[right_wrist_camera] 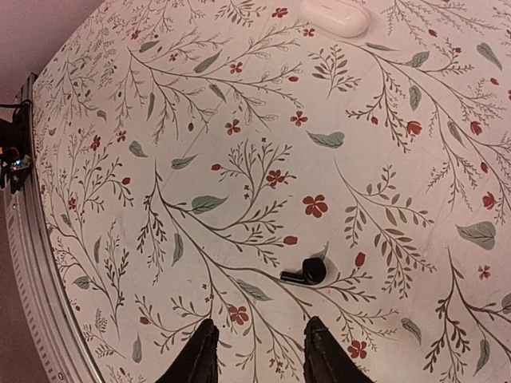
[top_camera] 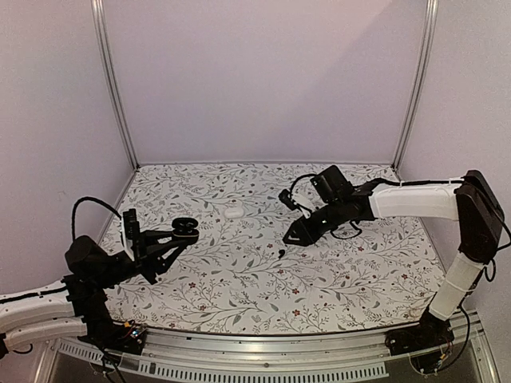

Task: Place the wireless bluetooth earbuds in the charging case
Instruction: Move the right earbud to the center of the board, then pick up the right earbud from the center of the board.

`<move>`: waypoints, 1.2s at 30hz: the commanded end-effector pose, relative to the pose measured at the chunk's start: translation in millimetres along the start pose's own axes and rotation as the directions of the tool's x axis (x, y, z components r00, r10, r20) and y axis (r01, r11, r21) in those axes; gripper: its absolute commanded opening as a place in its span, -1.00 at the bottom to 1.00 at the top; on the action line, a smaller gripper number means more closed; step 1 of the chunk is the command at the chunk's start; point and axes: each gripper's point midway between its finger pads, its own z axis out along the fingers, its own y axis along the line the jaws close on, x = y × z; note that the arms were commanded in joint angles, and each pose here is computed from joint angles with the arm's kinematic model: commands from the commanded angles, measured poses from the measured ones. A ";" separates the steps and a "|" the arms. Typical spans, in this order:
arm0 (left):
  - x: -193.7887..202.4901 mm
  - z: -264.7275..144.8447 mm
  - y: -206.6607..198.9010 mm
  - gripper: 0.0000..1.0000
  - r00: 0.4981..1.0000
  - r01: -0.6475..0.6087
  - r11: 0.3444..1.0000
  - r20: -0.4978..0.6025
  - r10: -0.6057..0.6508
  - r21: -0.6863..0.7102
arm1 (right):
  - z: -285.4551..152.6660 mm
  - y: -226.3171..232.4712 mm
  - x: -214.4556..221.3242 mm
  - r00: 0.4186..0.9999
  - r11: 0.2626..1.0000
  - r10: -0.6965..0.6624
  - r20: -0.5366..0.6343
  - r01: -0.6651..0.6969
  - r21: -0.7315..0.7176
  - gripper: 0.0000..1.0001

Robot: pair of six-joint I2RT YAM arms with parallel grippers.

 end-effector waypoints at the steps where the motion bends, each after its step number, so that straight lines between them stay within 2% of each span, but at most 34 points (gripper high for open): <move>1: -6.9 0.9 -1.3 -1.00 1.000 -0.003 1.000 0.019 0.002 0.010 | -21.1 -6.6 0.0 0.996 0.998 0.061 0.063 -0.063 0.025 -0.25; 8: -6.9 1.2 -0.7 -1.00 1.000 -0.005 1.000 0.014 0.005 0.006 | -10.9 -10.3 -2.3 0.990 0.990 0.138 -0.010 -0.137 0.042 -0.21; 13: -5.9 0.7 -0.2 -1.00 1.000 -0.007 1.000 0.016 0.007 0.004 | 3.2 -8.7 1.1 0.987 0.989 0.116 -0.112 -0.105 0.106 -0.17; 21: -5.7 -0.1 -1.3 -1.00 1.000 -0.006 1.000 0.017 0.006 0.008 | 27.8 -8.8 10.7 0.973 0.984 0.107 -0.205 -0.074 0.163 -0.21; 36: -5.4 0.2 -1.9 -1.00 1.000 -0.018 1.000 0.015 0.018 0.011 | 53.9 -18.0 20.5 0.956 0.974 0.118 -0.268 -0.059 0.218 -0.34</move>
